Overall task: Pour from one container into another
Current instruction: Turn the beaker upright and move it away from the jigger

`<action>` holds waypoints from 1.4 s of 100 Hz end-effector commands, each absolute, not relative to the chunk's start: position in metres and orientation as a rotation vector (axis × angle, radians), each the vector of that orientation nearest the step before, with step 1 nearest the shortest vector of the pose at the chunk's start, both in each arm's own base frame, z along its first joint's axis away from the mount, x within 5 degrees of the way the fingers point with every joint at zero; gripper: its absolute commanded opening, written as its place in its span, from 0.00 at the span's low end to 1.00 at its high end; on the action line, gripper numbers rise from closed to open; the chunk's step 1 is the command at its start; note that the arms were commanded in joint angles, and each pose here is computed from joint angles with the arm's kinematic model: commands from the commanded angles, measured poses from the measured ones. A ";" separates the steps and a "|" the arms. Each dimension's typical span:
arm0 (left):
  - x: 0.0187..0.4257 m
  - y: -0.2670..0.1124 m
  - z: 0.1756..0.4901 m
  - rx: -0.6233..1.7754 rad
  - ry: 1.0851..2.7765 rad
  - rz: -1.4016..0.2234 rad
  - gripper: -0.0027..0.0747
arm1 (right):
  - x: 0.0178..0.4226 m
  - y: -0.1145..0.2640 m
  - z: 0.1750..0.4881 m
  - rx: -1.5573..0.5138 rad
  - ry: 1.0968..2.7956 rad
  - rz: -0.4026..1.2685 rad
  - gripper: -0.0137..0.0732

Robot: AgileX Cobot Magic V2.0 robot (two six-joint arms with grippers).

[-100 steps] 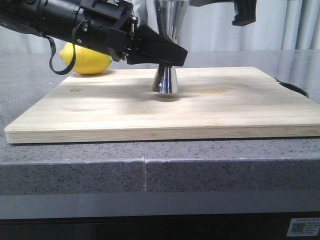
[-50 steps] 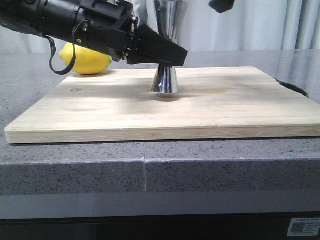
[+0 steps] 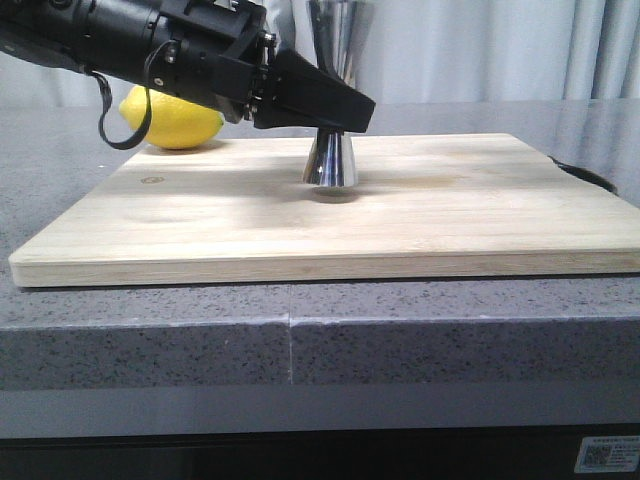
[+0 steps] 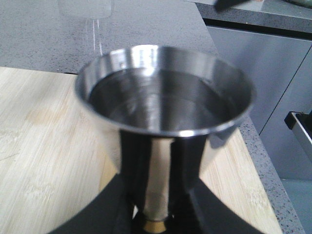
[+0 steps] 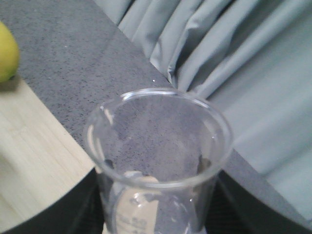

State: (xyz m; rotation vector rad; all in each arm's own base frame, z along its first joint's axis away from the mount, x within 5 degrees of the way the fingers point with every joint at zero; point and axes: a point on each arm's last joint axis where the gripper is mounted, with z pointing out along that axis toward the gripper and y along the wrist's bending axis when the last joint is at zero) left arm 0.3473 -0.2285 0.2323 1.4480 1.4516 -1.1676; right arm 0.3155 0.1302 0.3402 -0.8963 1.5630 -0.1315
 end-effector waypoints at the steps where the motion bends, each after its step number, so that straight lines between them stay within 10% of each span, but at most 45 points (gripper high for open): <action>1: 0.336 -0.231 0.275 1.415 1.304 -1.235 0.18 | 0.313 0.119 0.369 -0.753 1.506 -0.066 0.49; 140: 0.336 -0.231 0.275 1.415 1.303 -1.236 0.18 | 0.315 0.085 0.232 -0.462 1.483 0.327 0.49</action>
